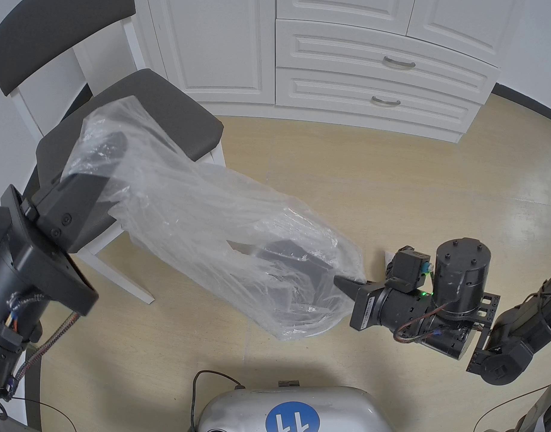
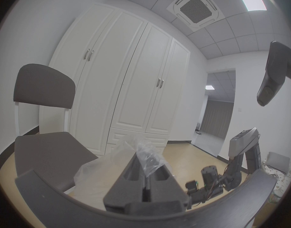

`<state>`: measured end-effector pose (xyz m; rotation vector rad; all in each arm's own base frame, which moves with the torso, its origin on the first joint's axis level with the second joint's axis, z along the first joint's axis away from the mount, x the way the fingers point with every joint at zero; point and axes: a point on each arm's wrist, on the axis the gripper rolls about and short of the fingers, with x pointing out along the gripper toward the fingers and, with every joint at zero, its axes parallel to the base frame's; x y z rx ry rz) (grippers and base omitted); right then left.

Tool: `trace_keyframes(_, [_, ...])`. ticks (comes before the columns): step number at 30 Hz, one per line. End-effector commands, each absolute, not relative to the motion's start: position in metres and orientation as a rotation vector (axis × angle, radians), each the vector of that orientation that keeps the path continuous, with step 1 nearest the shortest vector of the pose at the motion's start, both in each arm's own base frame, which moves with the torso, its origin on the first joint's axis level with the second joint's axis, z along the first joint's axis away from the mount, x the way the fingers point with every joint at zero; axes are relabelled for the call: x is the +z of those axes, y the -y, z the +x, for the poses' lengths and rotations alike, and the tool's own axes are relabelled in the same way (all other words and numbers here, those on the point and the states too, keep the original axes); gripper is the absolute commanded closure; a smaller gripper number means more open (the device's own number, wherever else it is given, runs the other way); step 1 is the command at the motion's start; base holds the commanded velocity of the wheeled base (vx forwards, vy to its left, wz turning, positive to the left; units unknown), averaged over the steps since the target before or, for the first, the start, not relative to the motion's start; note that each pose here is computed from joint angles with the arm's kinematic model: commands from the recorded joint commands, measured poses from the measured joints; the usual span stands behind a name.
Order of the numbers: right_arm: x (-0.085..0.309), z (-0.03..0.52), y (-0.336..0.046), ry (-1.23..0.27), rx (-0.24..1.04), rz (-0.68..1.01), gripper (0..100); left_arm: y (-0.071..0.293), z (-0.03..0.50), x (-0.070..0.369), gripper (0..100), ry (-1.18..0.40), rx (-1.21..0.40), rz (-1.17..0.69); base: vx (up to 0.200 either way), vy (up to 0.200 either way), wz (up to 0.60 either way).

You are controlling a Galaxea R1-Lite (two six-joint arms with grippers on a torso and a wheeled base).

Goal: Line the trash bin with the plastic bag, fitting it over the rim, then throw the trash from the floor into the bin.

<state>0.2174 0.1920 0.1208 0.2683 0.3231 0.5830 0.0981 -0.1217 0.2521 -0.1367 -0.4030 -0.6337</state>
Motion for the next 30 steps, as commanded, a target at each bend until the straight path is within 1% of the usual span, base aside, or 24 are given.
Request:
trace_keyframes(1, [0.143, 0.214, -0.183, -0.236, 0.559, 0.273, 100, 0.12, 0.102, 0.247, 100, 0.378, -0.613, -0.114, 0.0, 0.0, 0.0])
trace_keyframes(6, [0.16, 0.216, -0.169, -0.141, 0.465, 0.223, 100, 0.12, 0.106, 0.238, 100, 0.318, -0.602, -0.072, 0.0, 0.0, 0.0])
trace_keyframes(11, [0.173, 0.211, -0.155, -0.07, 0.396, 0.149, 100, 0.117, 0.113, 0.226, 100, 0.22, -0.562, -0.001, 0.0, 0.0, 0.0])
trace_keyframes(12, [0.173, 0.211, -0.155, -0.07, 0.396, 0.149, 100, 0.117, 0.113, 0.226, 100, 0.22, -0.562, -0.001, 0.0, 0.0, 0.0])
trace_keyframes(13, [0.176, 0.208, -0.15, -0.05, 0.363, 0.114, 100, 0.115, 0.116, 0.218, 100, 0.165, -0.552, 0.035, 0.0, 0.0, 0.0])
trace_keyframes(16, [0.178, 0.204, -0.144, -0.028, 0.321, 0.064, 100, 0.112, 0.121, 0.207, 100, 0.076, -0.526, 0.09, 0.0, 0.0, 0.0])
trace_keyframes(17, [0.178, 0.204, -0.144, -0.029, 0.32, 0.062, 100, 0.112, 0.122, 0.206, 100, 0.07, -0.525, 0.093, 0.0, 0.0, 0.0])
trace_keyframes(19, [0.176, 0.2, -0.139, -0.025, 0.282, 0.003, 100, 0.111, 0.129, 0.195, 100, -0.017, -0.498, 0.142, 0.0, 0.0, 0.0])
trace_keyframes(20, [0.176, 0.2, -0.139, -0.025, 0.281, 0.0, 100, 0.111, 0.129, 0.195, 100, -0.02, -0.496, 0.144, 0.0, 0.0, 0.0])
trace_keyframes(23, [0.167, 0.201, -0.13, -0.046, 0.154, -0.125, 100, 0.109, 0.149, 0.18, 100, -0.099, -0.42, 0.199, 0.0, 0.0, 0.0])
trace_keyframes(25, [0.163, 0.199, -0.127, -0.053, 0.11, -0.182, 100, 0.106, 0.157, 0.175, 100, -0.123, -0.386, 0.226, 0.0, 0.0, 0.0])
trace_keyframes(30, [0.159, 0.193, -0.122, -0.067, 0.093, -0.25, 100, 0.099, 0.168, 0.168, 100, -0.159, -0.328, 0.267, 0.0, 0.0, 0.0])
